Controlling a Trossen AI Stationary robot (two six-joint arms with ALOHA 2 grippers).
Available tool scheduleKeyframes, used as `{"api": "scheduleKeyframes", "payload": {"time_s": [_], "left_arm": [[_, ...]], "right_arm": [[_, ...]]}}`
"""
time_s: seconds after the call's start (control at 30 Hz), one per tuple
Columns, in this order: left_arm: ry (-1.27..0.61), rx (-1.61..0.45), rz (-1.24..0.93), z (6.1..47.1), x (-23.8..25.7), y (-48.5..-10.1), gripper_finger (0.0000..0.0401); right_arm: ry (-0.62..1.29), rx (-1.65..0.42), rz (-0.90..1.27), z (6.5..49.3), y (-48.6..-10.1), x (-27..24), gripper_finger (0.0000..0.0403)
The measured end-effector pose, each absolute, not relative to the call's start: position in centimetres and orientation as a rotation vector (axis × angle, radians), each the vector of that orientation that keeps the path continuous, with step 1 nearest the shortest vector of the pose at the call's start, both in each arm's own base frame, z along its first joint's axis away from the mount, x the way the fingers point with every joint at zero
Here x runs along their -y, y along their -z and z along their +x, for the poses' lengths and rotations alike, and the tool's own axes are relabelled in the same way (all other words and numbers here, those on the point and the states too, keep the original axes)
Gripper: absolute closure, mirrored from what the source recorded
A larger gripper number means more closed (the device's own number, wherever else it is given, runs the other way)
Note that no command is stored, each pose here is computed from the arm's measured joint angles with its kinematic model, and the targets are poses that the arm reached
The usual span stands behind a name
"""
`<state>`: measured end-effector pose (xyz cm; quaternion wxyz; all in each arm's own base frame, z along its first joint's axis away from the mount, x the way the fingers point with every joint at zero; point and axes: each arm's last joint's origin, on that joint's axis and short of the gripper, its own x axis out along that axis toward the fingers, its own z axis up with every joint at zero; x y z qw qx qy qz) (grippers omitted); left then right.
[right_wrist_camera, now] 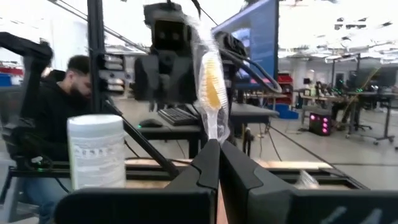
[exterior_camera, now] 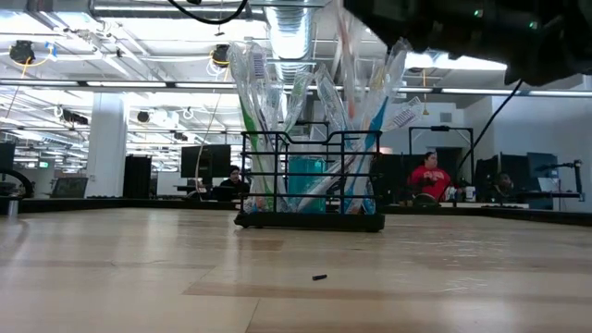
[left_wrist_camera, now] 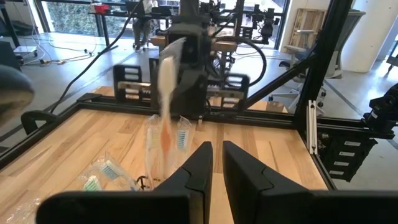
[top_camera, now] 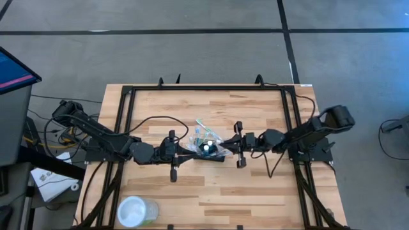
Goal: Pick & Place toothbrushing station
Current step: Put the orange toothbrush into the wire organizer
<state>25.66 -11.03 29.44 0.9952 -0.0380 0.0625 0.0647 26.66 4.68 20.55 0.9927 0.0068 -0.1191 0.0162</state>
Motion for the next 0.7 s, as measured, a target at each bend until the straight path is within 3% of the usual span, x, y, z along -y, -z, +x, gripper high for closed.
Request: {"api": "scheduleKeyframes", "payload": {"time_s": [0.7], "left_arm": [[-0.13, -0.125, -0.076, 25.7, 11.0, -29.4, 0.0371]], "right_arm": [[-0.029, 0.157, 0.043, 27.2, -19.1, -4.6, 0.0403]]}}
